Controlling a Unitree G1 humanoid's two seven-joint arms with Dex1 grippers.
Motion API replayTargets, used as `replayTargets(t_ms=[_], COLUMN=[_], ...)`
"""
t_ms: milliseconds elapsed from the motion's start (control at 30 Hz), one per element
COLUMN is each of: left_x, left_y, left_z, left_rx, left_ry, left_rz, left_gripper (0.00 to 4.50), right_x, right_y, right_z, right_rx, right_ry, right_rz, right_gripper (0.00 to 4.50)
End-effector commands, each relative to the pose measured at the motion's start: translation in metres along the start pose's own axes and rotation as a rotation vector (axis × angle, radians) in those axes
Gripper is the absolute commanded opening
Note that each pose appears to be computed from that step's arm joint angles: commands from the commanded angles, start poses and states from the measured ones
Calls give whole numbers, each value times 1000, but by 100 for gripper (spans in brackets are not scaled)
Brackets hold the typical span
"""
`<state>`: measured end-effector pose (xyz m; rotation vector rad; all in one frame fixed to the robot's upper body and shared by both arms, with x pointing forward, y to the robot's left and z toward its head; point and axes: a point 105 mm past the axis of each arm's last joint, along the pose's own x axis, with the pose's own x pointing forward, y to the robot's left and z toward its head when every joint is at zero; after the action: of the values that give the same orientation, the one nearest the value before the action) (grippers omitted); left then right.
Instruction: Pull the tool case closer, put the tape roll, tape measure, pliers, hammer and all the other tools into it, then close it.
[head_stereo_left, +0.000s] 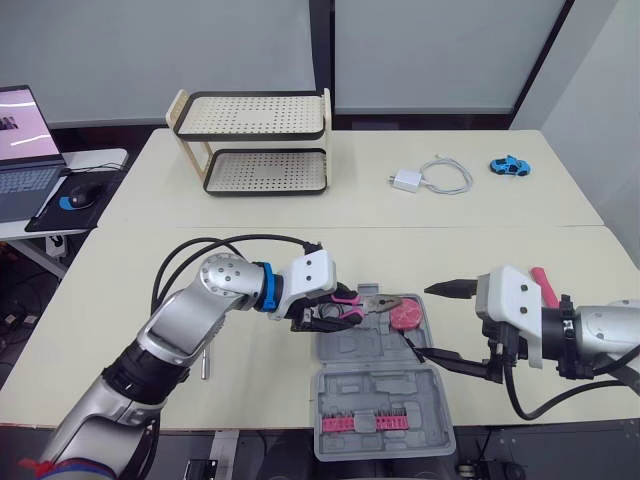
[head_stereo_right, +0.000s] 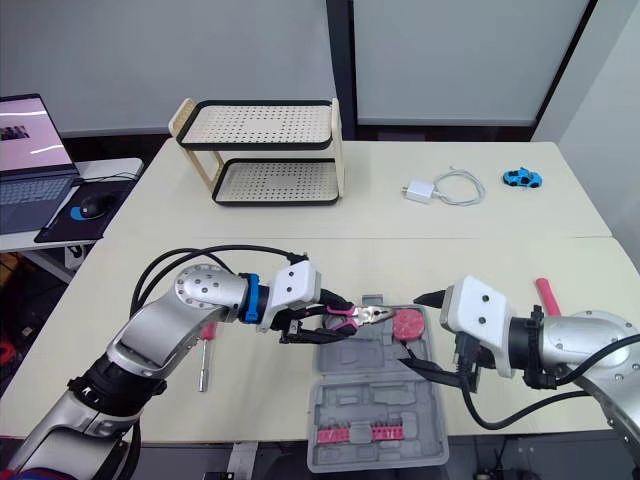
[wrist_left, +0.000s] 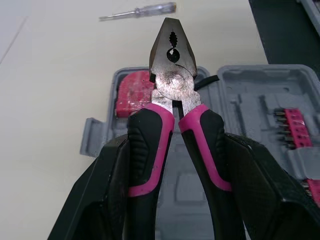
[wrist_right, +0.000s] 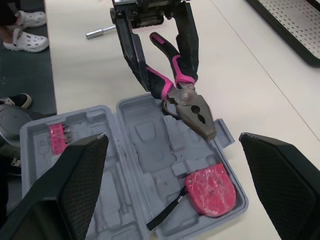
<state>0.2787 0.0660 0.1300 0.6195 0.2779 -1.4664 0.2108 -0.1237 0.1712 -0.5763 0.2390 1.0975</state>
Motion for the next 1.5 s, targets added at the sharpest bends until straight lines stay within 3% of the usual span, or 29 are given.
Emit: replayTargets(t_ms=[33, 433, 1000, 1100, 1367, 1500], left_x=[2, 2, 1, 2, 3, 3], left_y=[-1, -7, -10, -10, -11, -13], left_z=[10, 10, 5, 5, 5, 3], left_rx=[70, 67, 72, 73, 63, 50], left_ry=[18, 53, 72, 72, 70, 72], left_rz=[-36, -104, -105, -105, -104, -111], left_gripper=[247, 246, 246, 246, 245, 245], right_x=[10, 58, 81, 84, 90, 90], right_y=[6, 6, 2, 0, -1, 0], right_z=[-1, -8, -19, -18, -17, -16], right_rx=[-31, -65, -130, -135, -146, -151], right_ry=[19, 30, 28, 22, 11, 9], right_rz=[-5, 102, 128, 121, 115, 118], right_gripper=[450, 450, 450, 390, 117, 118])
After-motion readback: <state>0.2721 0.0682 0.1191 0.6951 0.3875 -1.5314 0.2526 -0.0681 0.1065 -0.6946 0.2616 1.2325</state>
